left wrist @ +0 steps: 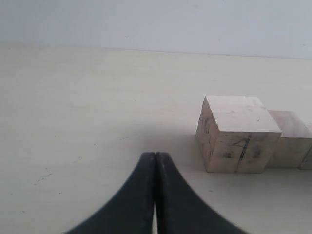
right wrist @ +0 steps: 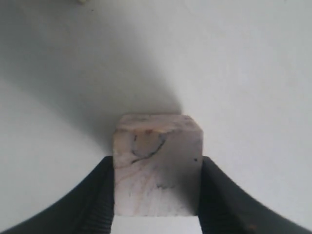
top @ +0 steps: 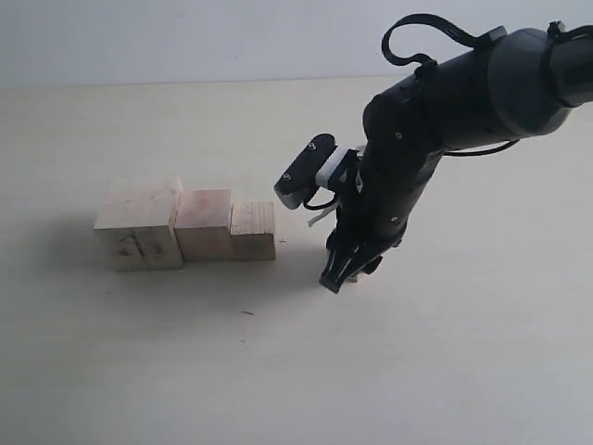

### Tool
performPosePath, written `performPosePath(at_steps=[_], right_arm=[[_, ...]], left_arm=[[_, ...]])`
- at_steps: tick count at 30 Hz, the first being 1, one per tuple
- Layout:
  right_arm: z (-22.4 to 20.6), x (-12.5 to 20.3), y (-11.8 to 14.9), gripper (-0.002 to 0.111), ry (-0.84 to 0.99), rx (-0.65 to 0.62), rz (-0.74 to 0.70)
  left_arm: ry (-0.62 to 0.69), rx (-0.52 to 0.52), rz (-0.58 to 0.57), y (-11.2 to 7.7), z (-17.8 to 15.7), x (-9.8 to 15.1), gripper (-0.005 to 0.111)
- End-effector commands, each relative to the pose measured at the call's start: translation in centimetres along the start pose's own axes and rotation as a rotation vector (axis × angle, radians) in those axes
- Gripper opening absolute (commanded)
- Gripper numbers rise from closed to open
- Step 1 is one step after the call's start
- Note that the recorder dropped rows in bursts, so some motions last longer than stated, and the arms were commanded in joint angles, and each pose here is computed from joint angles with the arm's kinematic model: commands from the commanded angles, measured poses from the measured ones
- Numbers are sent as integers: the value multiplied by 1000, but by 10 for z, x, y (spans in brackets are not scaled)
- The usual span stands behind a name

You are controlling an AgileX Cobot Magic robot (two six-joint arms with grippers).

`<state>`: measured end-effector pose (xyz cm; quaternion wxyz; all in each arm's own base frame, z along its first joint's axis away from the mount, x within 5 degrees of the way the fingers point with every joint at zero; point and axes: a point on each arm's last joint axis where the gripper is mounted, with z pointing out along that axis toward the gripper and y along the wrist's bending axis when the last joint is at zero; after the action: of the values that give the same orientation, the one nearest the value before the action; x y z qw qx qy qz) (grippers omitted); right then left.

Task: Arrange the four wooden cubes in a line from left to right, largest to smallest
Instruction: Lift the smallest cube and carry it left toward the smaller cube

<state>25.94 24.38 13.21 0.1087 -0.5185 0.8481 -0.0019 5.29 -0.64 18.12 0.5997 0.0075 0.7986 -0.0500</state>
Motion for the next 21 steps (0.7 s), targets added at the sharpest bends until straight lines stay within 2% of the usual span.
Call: performPosePath(at_steps=[1, 7, 9, 12, 15, 17, 21], right_arm=[[1, 2, -22, 0, -59, 63, -52], [1, 8, -48, 0, -119, 83, -156], [1, 6, -51, 0, -171, 55, -276], [-2, -3, -38, 0, -302, -39, -482], [-4, -9, -38, 0, -351, -38, -532], [-4, -18, -46, 0, -358, -40, -491], [5, -31, -51, 0, -301, -144, -544]], left_arm=[[-11, 4, 3, 0, 0, 0, 0], [-11, 4, 3, 0, 0, 0, 0], [-11, 4, 3, 0, 0, 0, 0], [-11, 4, 3, 0, 0, 0, 0], [-11, 4, 3, 0, 0, 0, 0], [-11, 4, 3, 0, 0, 0, 0], [-11, 4, 3, 0, 0, 0, 0]])
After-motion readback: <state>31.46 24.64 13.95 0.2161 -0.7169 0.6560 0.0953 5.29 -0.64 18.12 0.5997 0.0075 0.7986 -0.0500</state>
